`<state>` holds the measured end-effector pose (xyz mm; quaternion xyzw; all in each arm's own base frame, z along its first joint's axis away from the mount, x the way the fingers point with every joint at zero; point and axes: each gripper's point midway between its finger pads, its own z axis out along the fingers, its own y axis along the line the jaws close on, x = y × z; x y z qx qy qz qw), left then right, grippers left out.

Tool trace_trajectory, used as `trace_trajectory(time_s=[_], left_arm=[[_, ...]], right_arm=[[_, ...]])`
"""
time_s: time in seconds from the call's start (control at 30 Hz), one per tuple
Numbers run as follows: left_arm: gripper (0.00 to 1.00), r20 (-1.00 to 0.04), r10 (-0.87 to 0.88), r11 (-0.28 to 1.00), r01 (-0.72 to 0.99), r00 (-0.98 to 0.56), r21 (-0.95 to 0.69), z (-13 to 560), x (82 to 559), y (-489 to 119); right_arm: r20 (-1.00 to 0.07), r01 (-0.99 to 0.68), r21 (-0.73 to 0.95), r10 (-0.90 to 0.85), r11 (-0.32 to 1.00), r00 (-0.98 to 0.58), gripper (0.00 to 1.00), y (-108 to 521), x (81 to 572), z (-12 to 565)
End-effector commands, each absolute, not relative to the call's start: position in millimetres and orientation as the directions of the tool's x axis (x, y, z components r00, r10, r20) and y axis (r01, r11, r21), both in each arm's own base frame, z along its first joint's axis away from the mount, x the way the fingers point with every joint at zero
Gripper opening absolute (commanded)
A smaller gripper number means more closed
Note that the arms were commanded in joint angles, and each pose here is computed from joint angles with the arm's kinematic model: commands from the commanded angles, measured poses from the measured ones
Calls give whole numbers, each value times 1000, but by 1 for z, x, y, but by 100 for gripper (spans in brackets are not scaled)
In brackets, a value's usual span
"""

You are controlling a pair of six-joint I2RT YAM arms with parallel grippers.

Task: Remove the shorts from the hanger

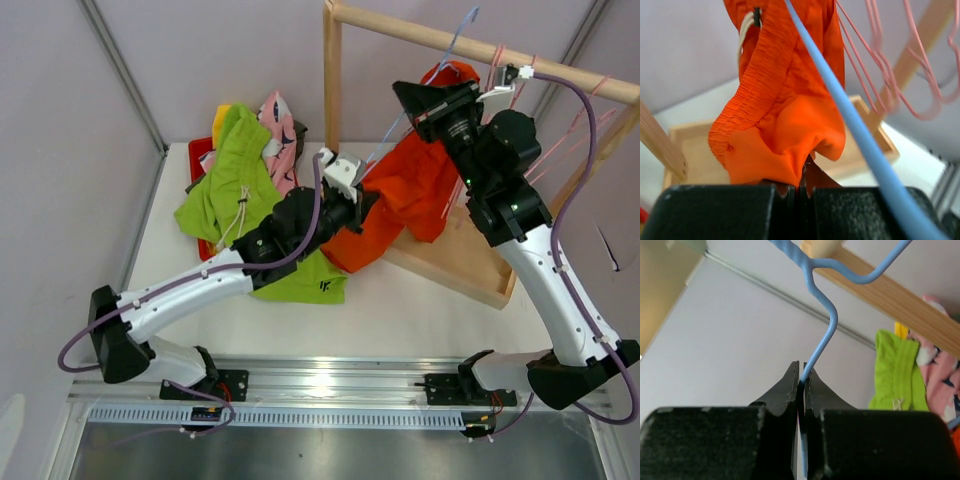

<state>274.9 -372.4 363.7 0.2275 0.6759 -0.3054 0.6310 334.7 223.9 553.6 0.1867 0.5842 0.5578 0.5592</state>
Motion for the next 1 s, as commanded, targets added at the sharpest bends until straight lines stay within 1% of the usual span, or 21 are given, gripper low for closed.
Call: trace_trajectory(time_s=[0.0, 0.07, 0.1, 0.13, 0.2, 0.23, 0.27, 0.3, 0.33, 0.37, 0.4, 0.43, 0.5, 0.53, 0.57, 0.6, 0.67, 0.7, 0.83, 0.9, 0.97], left_arm=[[0, -990, -131, 811, 570, -47, -135, 394, 322, -352], [0, -990, -133, 816, 562, -42, -133, 390, 325, -347], [0, -989, -142, 820, 556, -34, -137, 391, 325, -343], [0, -991, -120, 831, 540, -53, -130, 374, 325, -339], [0, -988, -148, 836, 528, -40, -147, 380, 319, -325], [0, -990, -122, 854, 500, -74, -143, 352, 317, -316], [0, -985, -166, 851, 497, -48, -167, 366, 306, -301], [0, -981, -192, 852, 490, -35, -185, 367, 301, -292], [0, -983, -176, 863, 471, -58, -182, 328, 297, -282], [0, -976, -214, 870, 449, -32, -205, 330, 293, -269], [0, -956, -292, 862, 440, 24, -252, 351, 282, -248], [0, -964, -267, 878, 411, -8, -246, 306, 277, -235], [0, -904, -413, 853, 394, 110, -342, 342, 263, -203], [0, -904, -415, 862, 360, 102, -356, 322, 261, -192], [0, -883, -450, 856, 346, 135, -383, 329, 259, -182], [0, -884, -441, 863, 344, 154, -370, 331, 257, -178], [0, -901, -410, 878, 328, 143, -347, 331, 263, -180], [0, -910, -391, 872, 371, 136, -319, 337, 265, -191], [0, -965, -260, 891, 388, 12, -235, 323, 290, -232], [0, -969, -245, 888, 398, -18, -231, 322, 296, -244], [0, -963, -267, 866, 431, -28, -253, 318, 288, -245]], right_arm=[[-320, -511, 860, 793, 13, -518, 0, 256, 279, 599], [-291, -518, 854, 779, -50, -556, 0, 261, 275, 608], [-258, -500, 862, 773, -87, -580, 0, 262, 274, 611], [-241, -493, 863, 767, -111, -595, 0, 265, 276, 612], [-206, -479, 865, 766, -148, -609, 0, 264, 281, 615], [-162, -458, 868, 761, -193, -628, 0, 262, 283, 619], [-130, -436, 872, 755, -221, -643, 0, 263, 291, 619], [-102, -422, 870, 745, -255, -659, 0, 262, 293, 622], [-61, -400, 865, 726, -304, -685, 0, 262, 293, 628], [-51, -396, 860, 718, -321, -694, 0, 264, 297, 635], [-43, -387, 859, 706, -336, -707, 0, 266, 296, 639], [-30, -375, 855, 689, -358, -724, 0, 269, 294, 643], [-5, -358, 851, 677, -384, -736, 0, 272, 293, 646], [13, -359, 843, 683, -400, -730, 0, 269, 293, 650], [39, -342, 840, 675, -421, -737, 0, 269, 294, 651], [48, -342, 836, 677, -430, -734, 0, 266, 292, 653], [66, -339, 832, 685, -439, -725, 0, 261, 291, 655], [68, -343, 829, 689, -442, -721, 0, 259, 289, 657], [62, -343, 841, 705, -418, -707, 0, 261, 297, 649], [56, -344, 849, 716, -402, -696, 0, 261, 304, 644], [46, -344, 868, 748, -358, -662, 0, 257, 319, 633]])
